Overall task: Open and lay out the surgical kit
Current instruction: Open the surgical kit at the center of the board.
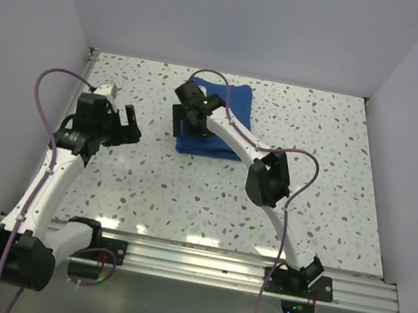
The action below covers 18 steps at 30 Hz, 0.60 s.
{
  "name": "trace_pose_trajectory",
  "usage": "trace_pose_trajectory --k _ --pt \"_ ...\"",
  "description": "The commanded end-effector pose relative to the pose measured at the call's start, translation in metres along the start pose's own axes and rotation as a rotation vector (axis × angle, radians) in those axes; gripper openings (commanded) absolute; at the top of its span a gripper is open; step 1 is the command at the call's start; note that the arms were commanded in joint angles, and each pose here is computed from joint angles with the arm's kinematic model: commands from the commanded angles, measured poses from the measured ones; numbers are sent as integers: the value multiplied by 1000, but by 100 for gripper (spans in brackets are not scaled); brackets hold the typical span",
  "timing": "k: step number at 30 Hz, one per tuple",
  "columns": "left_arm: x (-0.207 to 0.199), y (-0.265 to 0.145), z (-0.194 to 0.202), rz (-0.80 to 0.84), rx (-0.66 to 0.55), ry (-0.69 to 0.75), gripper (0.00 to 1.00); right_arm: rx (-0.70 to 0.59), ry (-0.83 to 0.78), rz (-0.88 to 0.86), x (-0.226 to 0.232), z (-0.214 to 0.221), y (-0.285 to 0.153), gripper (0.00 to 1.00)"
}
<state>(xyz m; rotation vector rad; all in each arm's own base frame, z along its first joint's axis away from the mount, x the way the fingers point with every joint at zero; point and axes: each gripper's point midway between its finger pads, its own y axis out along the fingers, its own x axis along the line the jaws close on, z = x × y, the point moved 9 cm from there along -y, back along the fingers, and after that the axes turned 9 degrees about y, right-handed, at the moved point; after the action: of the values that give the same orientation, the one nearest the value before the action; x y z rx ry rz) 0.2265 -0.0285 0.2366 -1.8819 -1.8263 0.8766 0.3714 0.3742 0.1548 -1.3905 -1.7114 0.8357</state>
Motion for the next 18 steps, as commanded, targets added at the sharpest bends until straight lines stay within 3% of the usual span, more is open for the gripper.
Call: trace_pose_trajectory --k 1,4,5,8,9,12,17,18 --pt "-3 -9 -6 21 -27 -5 100 -42 13 100 -10 -4 6 90" --pt "-2 -6 -5 18 -20 -1 100 -5 4 151 -16 7 21 79" --pt "-2 -5 -6 16 -22 -1 100 4 -1 171 -18 10 23 69" --pt "-1 0 -4 10 -8 -3 100 39 -11 206 -25 18 31 54" --pt "-1 1 -2 13 -1 -5 100 45 -16 207 -24 19 32 38" --pt "-1 7 -1 18 13 -10 100 46 -19 206 -25 18 28 1" --pt "0 9 -3 -3 1 -16 100 -58 18 174 -31 -15 -17 0" --pt "1 9 -5 -11 -7 -14 100 -117 42 174 -38 -30 -43 0"
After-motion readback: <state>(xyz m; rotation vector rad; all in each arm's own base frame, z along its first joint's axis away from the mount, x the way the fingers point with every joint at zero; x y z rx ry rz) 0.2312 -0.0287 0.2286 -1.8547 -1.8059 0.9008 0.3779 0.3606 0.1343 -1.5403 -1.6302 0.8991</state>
